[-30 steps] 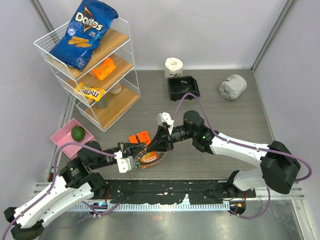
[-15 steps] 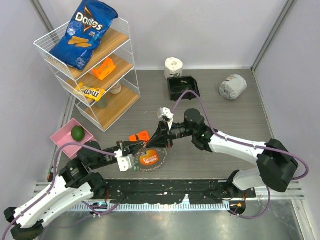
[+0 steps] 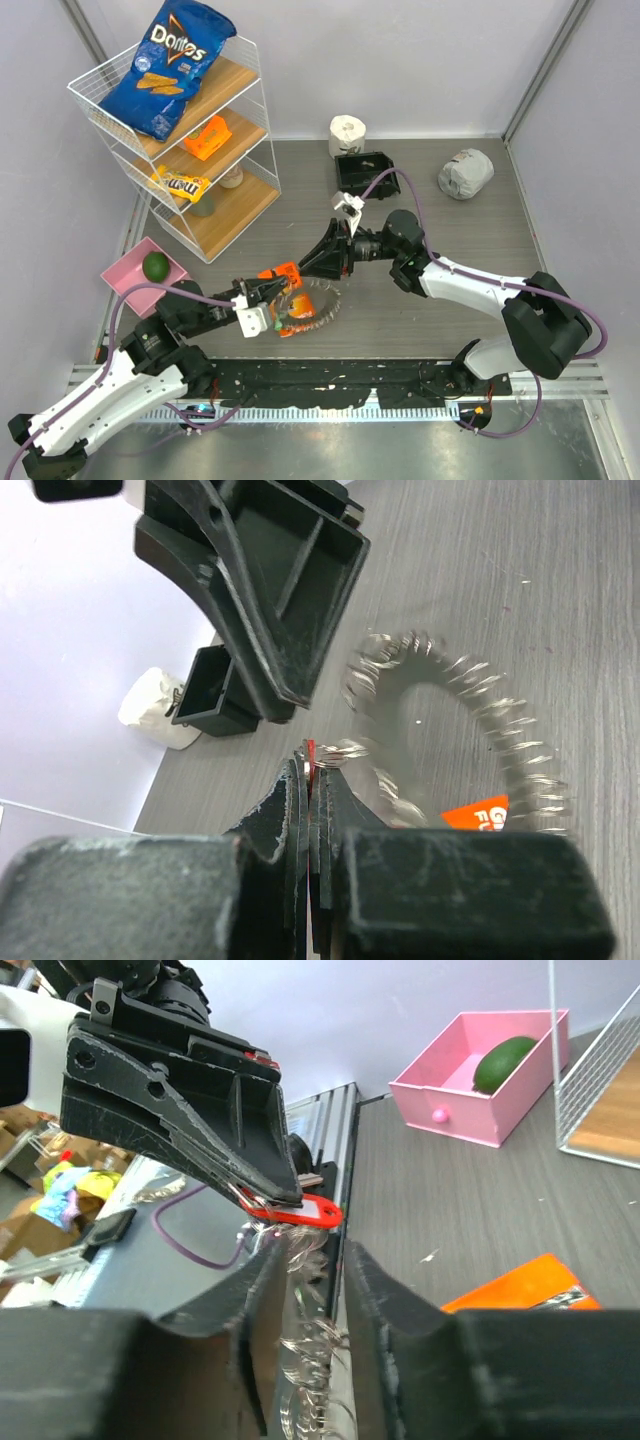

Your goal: Remove the keys from the keyring

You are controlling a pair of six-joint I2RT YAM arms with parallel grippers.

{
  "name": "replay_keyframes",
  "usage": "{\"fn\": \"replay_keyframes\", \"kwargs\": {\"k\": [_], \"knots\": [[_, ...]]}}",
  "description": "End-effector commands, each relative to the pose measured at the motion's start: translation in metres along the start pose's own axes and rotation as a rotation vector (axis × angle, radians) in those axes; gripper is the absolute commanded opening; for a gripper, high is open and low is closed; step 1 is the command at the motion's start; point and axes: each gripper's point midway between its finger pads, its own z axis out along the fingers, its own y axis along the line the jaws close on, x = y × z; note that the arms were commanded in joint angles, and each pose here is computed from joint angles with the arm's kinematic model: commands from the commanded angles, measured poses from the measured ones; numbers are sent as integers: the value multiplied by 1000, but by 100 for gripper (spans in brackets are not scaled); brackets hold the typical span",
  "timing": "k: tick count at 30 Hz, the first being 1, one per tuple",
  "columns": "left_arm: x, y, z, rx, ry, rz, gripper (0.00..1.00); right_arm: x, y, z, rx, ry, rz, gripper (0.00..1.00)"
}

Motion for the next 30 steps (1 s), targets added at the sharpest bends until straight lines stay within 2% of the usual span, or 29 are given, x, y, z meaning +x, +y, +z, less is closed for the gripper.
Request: {"fn": "replay_keyframes", "kwargs": {"k": [1,4,6,15,20,23,25,30], "knots": [[-26,14,-3,-34,-81,27,0,-23,9,-2,-33,-78,-102,41],[-28,9,-2,-6,-96,25,0,-22,16,-7,-48,-86,-159,50],[-32,5,-2,14,-113,28,0,-21,20,-11,-52,-90,-202,52],[-46,-12,-2,111,-195,35,0,-15,37,-9,-119,-81,-272,51],[-52,-20,-3,157,-230,40,0,-11,30,-5,-77,-56,-282,48],[-53,-20,-4,156,-235,42,0,-3,21,0,-31,-4,-284,40],[-53,-18,-4,144,-228,41,0,4,22,7,-27,39,-304,36],[-46,-1,-5,53,-182,44,0,22,30,20,-52,123,-355,35]]}}
